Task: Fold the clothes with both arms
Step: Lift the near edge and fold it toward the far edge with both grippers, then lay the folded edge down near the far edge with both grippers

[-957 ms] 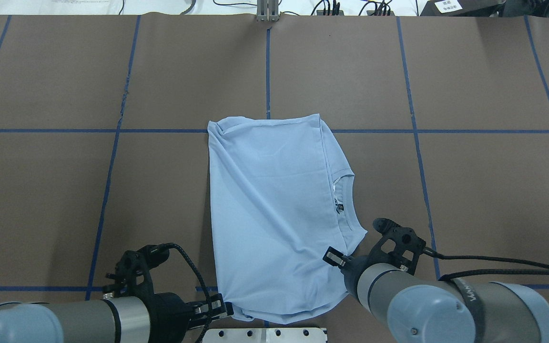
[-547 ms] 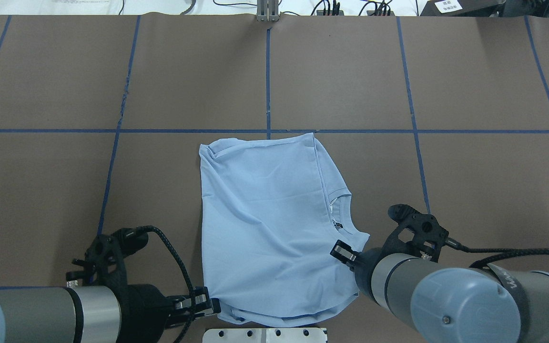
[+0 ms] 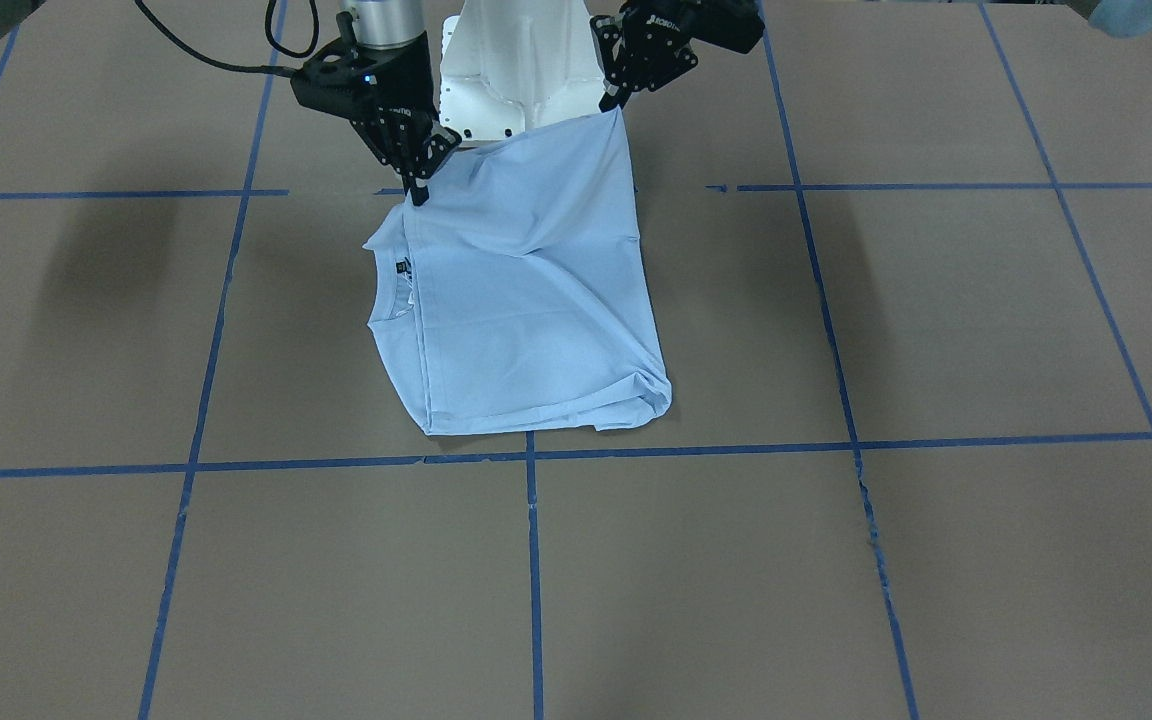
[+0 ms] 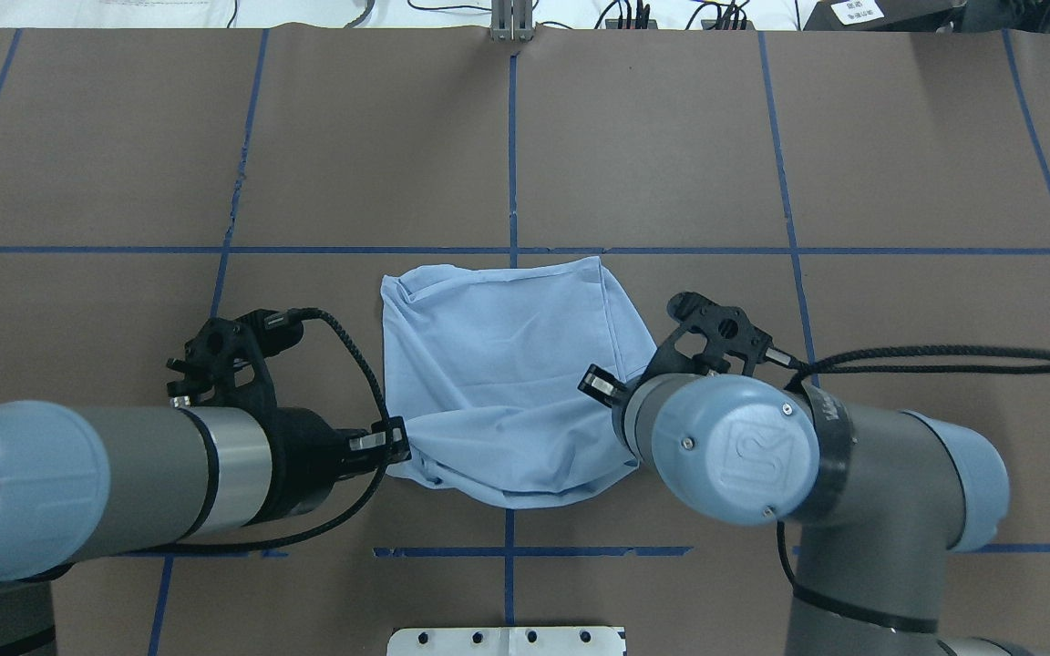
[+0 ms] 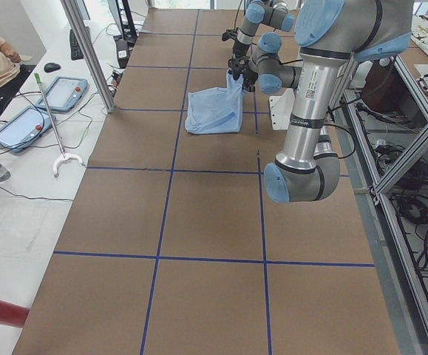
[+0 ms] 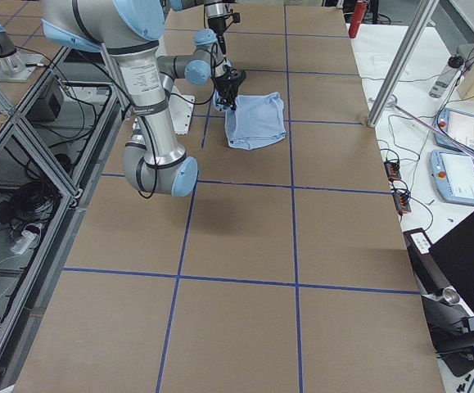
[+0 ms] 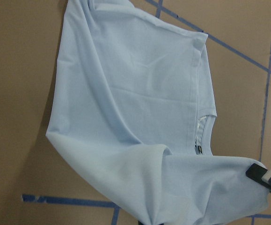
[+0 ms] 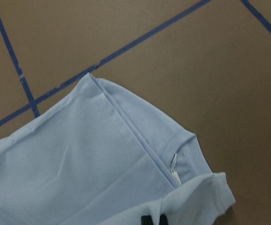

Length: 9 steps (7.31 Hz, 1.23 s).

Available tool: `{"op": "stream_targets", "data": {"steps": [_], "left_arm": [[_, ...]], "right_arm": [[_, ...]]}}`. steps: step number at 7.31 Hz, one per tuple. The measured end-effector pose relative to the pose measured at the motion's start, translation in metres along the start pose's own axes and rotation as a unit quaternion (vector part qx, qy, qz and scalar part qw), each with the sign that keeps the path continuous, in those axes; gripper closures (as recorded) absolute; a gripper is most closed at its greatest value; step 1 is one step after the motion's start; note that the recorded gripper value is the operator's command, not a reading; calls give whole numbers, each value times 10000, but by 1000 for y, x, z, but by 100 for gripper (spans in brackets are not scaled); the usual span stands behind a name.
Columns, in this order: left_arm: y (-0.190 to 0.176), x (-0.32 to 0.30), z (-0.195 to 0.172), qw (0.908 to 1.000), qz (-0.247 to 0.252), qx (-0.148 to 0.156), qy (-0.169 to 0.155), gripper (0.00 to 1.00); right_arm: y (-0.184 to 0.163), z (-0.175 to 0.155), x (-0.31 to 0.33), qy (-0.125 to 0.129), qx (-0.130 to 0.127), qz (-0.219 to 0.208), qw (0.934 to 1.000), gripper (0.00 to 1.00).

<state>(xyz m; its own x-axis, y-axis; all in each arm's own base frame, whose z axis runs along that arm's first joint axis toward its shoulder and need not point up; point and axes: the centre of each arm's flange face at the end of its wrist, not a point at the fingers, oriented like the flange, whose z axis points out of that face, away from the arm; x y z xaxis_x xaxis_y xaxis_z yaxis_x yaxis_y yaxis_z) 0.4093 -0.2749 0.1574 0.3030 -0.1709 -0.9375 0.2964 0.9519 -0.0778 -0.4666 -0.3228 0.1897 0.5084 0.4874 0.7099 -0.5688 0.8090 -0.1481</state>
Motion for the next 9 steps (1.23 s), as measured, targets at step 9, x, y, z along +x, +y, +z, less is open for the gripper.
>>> {"op": "stream_targets", "data": {"steps": [9], "left_arm": [[-125,-26,153,9894,646,778,-1044,100]], "right_arm": [[-85,155,-87,344,427,-56,9985,100]]}}
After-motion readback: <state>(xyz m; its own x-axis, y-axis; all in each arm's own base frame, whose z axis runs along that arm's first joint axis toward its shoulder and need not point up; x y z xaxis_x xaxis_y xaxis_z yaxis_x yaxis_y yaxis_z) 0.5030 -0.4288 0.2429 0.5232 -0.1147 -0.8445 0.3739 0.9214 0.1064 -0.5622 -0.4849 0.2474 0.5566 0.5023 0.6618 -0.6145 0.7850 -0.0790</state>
